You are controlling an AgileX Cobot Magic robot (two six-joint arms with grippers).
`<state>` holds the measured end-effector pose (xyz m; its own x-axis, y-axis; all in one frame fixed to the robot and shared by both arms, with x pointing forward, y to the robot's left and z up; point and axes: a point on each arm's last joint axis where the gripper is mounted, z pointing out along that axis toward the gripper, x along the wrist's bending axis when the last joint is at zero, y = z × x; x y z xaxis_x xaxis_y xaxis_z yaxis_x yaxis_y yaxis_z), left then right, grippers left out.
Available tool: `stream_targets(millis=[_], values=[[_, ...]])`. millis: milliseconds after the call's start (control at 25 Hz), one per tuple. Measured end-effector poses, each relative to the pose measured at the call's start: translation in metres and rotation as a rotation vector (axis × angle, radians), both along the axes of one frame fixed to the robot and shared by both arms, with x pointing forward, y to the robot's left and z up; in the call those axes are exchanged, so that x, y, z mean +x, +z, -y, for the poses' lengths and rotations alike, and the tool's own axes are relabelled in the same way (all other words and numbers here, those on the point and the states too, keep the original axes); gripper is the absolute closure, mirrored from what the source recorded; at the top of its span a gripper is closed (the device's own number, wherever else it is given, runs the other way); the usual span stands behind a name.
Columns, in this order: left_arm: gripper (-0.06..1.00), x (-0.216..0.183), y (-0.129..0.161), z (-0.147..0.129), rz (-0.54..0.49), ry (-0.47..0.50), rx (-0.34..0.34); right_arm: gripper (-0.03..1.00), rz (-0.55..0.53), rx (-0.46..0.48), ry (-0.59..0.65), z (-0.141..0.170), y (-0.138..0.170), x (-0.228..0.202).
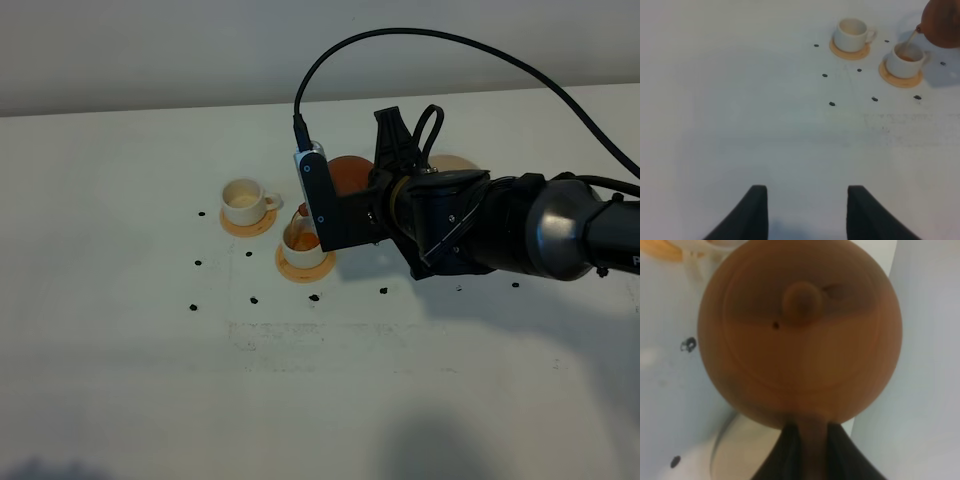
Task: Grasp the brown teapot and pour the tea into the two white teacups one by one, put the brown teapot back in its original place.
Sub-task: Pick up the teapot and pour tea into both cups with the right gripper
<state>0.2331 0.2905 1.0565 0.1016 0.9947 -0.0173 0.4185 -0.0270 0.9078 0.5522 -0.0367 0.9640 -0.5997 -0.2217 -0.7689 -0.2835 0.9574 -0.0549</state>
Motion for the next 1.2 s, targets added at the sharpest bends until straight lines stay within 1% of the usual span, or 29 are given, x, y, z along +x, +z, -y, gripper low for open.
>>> stream_targets(millis=[1200], values=[[0.52,0.0,0.0,0.0,0.0,0.0,-0.001,0.87,0.024,-0.054,-0.006,0.0039,0.0008,0.0018]])
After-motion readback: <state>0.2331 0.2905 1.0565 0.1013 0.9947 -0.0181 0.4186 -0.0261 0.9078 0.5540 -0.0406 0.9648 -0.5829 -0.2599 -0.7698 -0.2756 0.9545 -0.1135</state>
